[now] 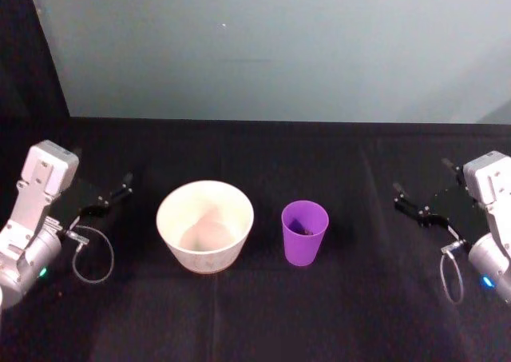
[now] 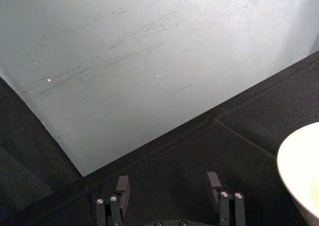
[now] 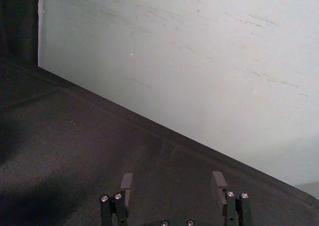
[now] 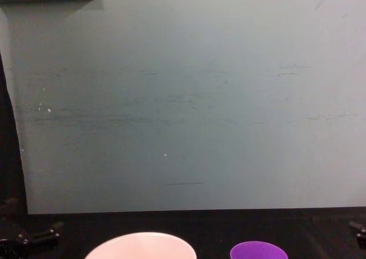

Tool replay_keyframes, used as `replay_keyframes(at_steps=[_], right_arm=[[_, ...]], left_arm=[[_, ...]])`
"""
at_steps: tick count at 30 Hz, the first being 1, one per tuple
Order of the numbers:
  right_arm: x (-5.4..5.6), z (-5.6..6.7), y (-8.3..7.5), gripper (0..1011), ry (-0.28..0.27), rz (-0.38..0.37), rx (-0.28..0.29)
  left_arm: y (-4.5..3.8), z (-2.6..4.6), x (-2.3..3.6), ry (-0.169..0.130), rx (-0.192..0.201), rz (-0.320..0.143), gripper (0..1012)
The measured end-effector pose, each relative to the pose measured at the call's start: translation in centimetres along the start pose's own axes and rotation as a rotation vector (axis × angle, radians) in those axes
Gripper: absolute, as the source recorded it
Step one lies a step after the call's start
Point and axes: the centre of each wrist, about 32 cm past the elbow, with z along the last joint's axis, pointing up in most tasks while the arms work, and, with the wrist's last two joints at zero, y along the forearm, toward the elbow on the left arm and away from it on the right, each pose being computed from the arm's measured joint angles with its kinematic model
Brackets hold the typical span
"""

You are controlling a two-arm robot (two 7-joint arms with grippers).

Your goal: Pick up the cup and pour the mung beans from the cup into the bowl.

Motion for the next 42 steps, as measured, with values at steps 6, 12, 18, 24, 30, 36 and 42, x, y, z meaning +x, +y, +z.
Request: replay_keyframes(at_steps=[6,12,18,24,30,36,42], right_arm=[[-0.1,-0.1,-0.1,1003,0.008,0.003,-0.001],[-1.4,-1.2,-1.2,1003,0.114,0.068,0.023],[-3.0,-1.6,-2.4,1003,0.213,0.14,0.046],[-4.3,-1.4,-3.2,1003,0.254,0.209,0.031],[-5.0,-1.1,-3.2,1003,0.265,0.262,0.014],[-6.0,-0.6,-2.8,1003,0.286,0.321,0.014],[-7.0,0.0,-2.2,1003,0.304,0.369,0.022]], left_arm=[[0.0,0.0,0.0,0.0,0.0,0.0,1011],[0.0,0.0,0.0,0.0,0.0,0.0,1011],[0.0,0.0,0.0,0.0,0.0,0.0,1011],[0.0,0.0,0.0,0.0,0.0,0.0,1011],[0.0,0.0,0.0,0.0,0.0,0.0,1011],[0.0,0.0,0.0,0.0,0.0,0.0,1011],[0.0,0.0,0.0,0.0,0.0,0.0,1011]])
